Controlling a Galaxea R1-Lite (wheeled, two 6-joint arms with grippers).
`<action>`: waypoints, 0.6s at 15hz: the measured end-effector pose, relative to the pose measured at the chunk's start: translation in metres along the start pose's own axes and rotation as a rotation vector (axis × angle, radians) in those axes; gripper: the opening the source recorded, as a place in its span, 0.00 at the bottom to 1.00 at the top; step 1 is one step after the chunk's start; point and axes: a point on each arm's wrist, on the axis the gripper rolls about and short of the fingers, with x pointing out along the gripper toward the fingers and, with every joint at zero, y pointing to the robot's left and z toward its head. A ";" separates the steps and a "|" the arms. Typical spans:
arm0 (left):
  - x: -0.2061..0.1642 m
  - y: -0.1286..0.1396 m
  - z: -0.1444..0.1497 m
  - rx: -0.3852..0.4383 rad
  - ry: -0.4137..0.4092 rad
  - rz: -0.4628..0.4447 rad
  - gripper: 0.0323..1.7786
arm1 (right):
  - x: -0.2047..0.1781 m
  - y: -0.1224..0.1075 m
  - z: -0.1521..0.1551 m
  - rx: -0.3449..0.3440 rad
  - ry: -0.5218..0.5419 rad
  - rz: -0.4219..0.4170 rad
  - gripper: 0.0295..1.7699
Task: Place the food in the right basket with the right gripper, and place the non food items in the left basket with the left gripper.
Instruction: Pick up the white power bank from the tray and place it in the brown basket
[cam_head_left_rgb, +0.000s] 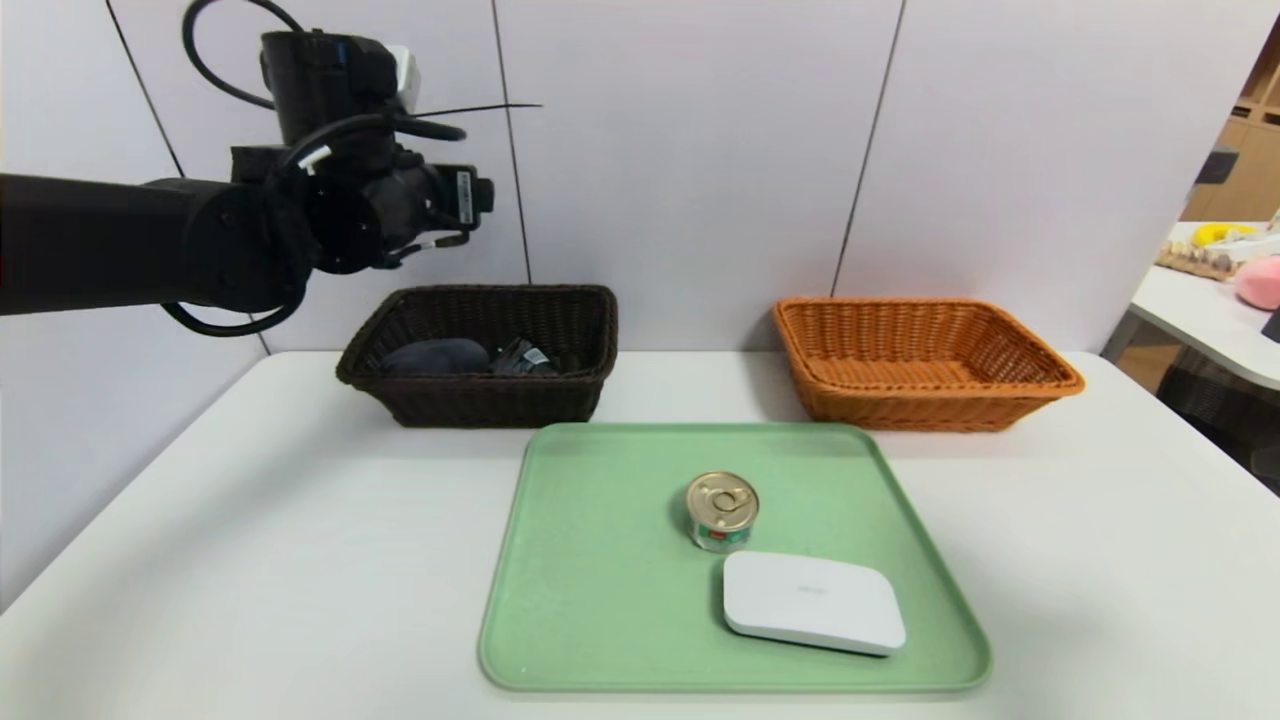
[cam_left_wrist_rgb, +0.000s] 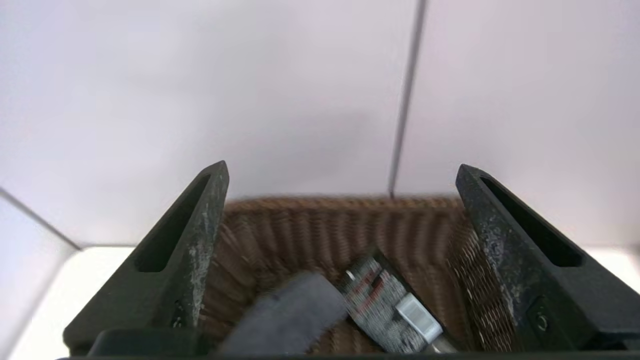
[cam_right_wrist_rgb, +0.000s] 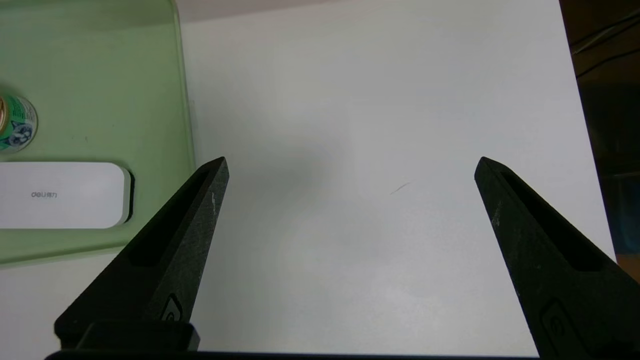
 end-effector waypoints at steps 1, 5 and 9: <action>-0.003 0.001 0.005 0.018 -0.021 0.005 0.92 | -0.001 0.000 0.000 0.000 -0.002 0.000 0.96; -0.022 0.005 -0.013 0.070 0.043 -0.146 0.93 | -0.003 0.000 -0.001 0.001 -0.008 0.000 0.96; -0.063 0.008 -0.037 0.069 0.140 -0.460 0.94 | -0.002 0.000 -0.007 -0.001 0.003 0.001 0.96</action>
